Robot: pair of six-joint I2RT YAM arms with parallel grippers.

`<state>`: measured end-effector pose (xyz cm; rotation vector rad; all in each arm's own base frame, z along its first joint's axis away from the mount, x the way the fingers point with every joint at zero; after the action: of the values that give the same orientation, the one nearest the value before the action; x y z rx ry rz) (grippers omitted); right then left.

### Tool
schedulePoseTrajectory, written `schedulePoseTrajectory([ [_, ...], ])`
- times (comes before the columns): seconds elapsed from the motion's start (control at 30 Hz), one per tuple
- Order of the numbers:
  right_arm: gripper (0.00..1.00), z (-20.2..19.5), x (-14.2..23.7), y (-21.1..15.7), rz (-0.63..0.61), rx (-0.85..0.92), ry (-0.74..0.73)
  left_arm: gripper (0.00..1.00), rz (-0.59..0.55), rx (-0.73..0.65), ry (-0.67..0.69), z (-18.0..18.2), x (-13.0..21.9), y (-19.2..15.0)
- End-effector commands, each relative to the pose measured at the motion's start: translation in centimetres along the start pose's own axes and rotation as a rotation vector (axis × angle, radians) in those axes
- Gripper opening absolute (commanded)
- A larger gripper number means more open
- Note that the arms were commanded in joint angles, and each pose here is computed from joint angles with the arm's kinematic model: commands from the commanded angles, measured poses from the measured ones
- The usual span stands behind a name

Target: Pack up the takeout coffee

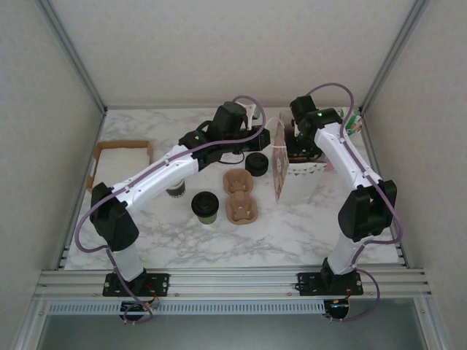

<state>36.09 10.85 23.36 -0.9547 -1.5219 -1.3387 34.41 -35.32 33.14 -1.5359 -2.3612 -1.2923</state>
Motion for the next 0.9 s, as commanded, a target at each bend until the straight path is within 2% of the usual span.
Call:
schedulePoseTrajectory([
  [0.0, 0.28, 0.5, -1.6, -0.3, 0.024, -0.008, 0.006, 0.04, -0.048, 0.006, -0.011, -0.5, 1.5, 1.0],
  [0.7, 0.28, 1.9, -7.7, -2.5, 0.131, -0.01, 0.053, 0.05, -0.069, 0.014, -0.019, -0.8, 2.5, 1.2],
  [0.77, 0.29, 2.5, -7.6, -2.6, 0.126, -0.006, 0.069, 0.07, -0.081, 0.01, -0.015, -0.7, 2.7, 1.3],
  [0.87, 0.29, 3.7, -8.3, -3.0, 0.133, 0.013, 0.096, 0.17, -0.104, 0.018, -0.023, -0.7, 3.1, 1.4],
])
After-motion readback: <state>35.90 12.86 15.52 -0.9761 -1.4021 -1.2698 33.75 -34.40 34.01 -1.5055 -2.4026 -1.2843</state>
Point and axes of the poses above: each hand's point on the last joint's axis, 136 mm out from that joint toward the fingers, its own x axis back along the fingers, its own z axis along the line the jaws close on, y = z × x, the point moved 5 cm from there along x, back along the fingers, and after that the axes turned 2 degrees about x, right-handed, at the moved point
